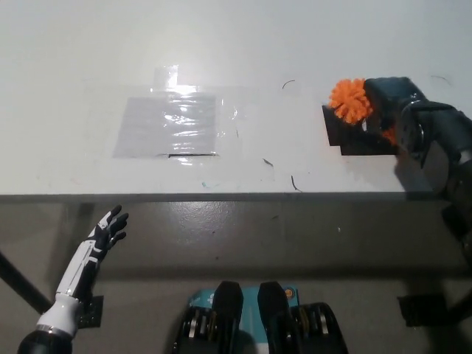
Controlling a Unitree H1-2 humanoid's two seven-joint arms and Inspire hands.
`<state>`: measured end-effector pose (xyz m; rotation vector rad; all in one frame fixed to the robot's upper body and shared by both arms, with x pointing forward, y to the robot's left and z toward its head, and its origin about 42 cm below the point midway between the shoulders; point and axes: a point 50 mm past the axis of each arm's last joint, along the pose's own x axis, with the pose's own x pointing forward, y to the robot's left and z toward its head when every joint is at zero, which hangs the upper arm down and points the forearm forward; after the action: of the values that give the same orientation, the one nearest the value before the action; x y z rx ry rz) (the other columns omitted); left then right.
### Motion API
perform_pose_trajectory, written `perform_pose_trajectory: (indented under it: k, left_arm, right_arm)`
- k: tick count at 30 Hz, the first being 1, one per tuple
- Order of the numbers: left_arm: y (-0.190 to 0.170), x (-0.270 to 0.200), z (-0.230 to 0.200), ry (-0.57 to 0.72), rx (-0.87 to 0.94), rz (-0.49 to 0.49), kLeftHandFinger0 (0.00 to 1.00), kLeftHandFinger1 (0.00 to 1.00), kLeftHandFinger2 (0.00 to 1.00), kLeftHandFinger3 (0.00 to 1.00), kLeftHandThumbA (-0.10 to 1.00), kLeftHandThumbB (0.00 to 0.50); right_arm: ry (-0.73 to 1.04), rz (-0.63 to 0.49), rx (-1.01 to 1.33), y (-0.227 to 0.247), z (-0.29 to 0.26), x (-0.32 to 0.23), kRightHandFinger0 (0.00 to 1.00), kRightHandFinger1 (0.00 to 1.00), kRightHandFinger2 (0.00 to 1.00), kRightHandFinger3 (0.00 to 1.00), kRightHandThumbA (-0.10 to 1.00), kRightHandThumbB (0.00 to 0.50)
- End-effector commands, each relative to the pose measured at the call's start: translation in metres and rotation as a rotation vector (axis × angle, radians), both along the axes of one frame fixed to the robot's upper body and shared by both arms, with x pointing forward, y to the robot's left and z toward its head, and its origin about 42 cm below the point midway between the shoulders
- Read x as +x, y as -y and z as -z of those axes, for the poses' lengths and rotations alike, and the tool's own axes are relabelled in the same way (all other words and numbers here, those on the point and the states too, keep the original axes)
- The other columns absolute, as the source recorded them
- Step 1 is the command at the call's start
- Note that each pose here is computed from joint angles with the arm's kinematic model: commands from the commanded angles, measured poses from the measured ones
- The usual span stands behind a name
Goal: The robot uses it right hand to pick up an extended orange duster kept in the middle of the desk and presses its handle against the desk to collapse it
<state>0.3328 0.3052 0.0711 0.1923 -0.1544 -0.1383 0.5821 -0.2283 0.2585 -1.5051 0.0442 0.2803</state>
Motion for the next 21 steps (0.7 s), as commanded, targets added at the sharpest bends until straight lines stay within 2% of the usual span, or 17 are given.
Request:
perform_pose_trajectory:
  k: [1, 2, 3, 4, 6, 8, 9, 10, 11, 12, 13, 15, 16, 17, 18, 20, 21]
  left_arm:
    - [-0.008, 0.004, -0.014, 0.068, 0.006, 0.014, 1.00, 1.00, 1.00, 1.00, 1.00, 0.254]
    - [-0.008, 0.004, -0.014, 0.068, 0.006, 0.014, 1.00, 1.00, 1.00, 1.00, 1.00, 0.254]
    - [-0.008, 0.004, -0.014, 0.068, 0.006, 0.014, 1.00, 1.00, 1.00, 1.00, 1.00, 0.254]
    - [-0.009, 0.001, -0.011, 0.062, 0.004, 0.009, 1.00, 1.00, 1.00, 1.00, 1.00, 0.261]
    - [-0.009, 0.000, -0.010, 0.059, 0.002, 0.005, 1.00, 1.00, 1.00, 1.00, 1.00, 0.259]
    - [-0.010, -0.002, -0.009, 0.056, 0.003, 0.003, 1.00, 1.00, 1.00, 1.00, 1.00, 0.256]
    - [-0.010, -0.003, -0.008, 0.055, 0.005, 0.002, 1.00, 1.00, 1.00, 1.00, 1.00, 0.256]
    - [-0.010, -0.004, -0.008, 0.053, 0.005, 0.002, 1.00, 1.00, 1.00, 1.00, 1.00, 0.255]
    - [-0.010, -0.005, -0.007, 0.052, 0.005, 0.003, 1.00, 1.00, 1.00, 1.00, 1.00, 0.255]
    - [-0.010, -0.005, -0.007, 0.051, 0.006, 0.003, 1.00, 1.00, 1.00, 1.00, 1.00, 0.255]
    - [-0.011, -0.005, -0.007, 0.051, 0.009, 0.003, 1.00, 1.00, 1.00, 1.00, 1.00, 0.254]
    - [-0.010, -0.006, -0.006, 0.048, 0.010, 0.004, 1.00, 1.00, 1.00, 1.00, 1.00, 0.254]
    - [-0.011, -0.007, -0.006, 0.048, 0.010, 0.005, 1.00, 1.00, 1.00, 1.00, 1.00, 0.255]
    - [-0.011, -0.007, -0.006, 0.048, 0.013, 0.004, 1.00, 1.00, 1.00, 1.00, 1.00, 0.256]
    - [-0.011, -0.007, -0.006, 0.048, 0.015, 0.004, 1.00, 1.00, 1.00, 1.00, 1.00, 0.254]
    - [-0.012, -0.007, -0.007, 0.048, 0.013, 0.005, 1.00, 1.00, 1.00, 1.00, 1.00, 0.253]
    - [-0.012, -0.008, -0.005, 0.044, 0.014, 0.007, 1.00, 1.00, 1.00, 1.00, 1.00, 0.250]
  right_arm:
    - [0.243, -0.047, 0.039, 0.004, -0.084, 0.017, 0.00, 0.18, 0.71, 0.55, -0.10, 0.155]
    - [0.243, -0.047, 0.040, 0.004, -0.084, 0.017, 0.00, 0.29, 0.91, 0.75, -0.10, 0.148]
    - [0.244, -0.047, 0.040, 0.004, -0.084, 0.017, 0.00, 0.38, 1.00, 0.89, -0.10, 0.142]
    - [0.314, -0.067, 0.066, -0.002, -0.137, 0.024, 0.00, 0.46, 0.97, 0.84, -0.10, 0.191]
    - [0.377, -0.093, 0.073, -0.007, -0.168, 0.024, 0.00, 0.51, 0.93, 0.83, -0.10, 0.214]
    - [0.431, -0.112, 0.067, -0.010, -0.192, 0.024, 0.00, 0.54, 0.95, 0.88, -0.10, 0.189]
    - [0.486, -0.131, 0.063, -0.014, -0.215, 0.022, 0.02, 0.59, 1.00, 1.00, -0.10, 0.167]
    - [0.511, -0.138, 0.065, -0.015, -0.225, 0.021, 0.02, 0.60, 1.00, 1.00, -0.10, 0.155]
    - [0.530, -0.145, 0.061, -0.016, -0.234, 0.020, 0.07, 0.63, 1.00, 0.97, -0.10, 0.140]
    - [0.557, -0.154, 0.053, -0.017, -0.248, 0.019, 0.08, 0.58, 0.93, 0.87, -0.10, 0.137]
    - [0.580, -0.159, 0.055, -0.019, -0.263, 0.017, 0.01, 0.48, 0.84, 0.78, -0.10, 0.172]
    - [0.618, -0.180, 0.070, -0.021, -0.281, 0.013, 0.00, 0.40, 0.78, 0.72, -0.10, 0.215]
    - [0.667, -0.208, 0.088, -0.024, -0.299, 0.009, 0.00, 0.29, 0.67, 0.61, -0.10, 0.236]
    - [0.690, -0.218, 0.100, -0.025, -0.308, 0.007, 0.00, 0.24, 0.63, 0.58, -0.10, 0.231]
    - [0.724, -0.225, 0.121, -0.026, -0.319, 0.004, 0.00, 0.19, 0.59, 0.56, -0.10, 0.188]
    - [0.776, -0.242, 0.147, -0.029, -0.331, 0.000, 0.00, 0.18, 0.61, 0.56, -0.10, 0.190]
    - [0.822, -0.261, 0.211, -0.032, -0.345, -0.005, 0.00, 0.18, 0.68, 0.62, -0.10, 0.148]
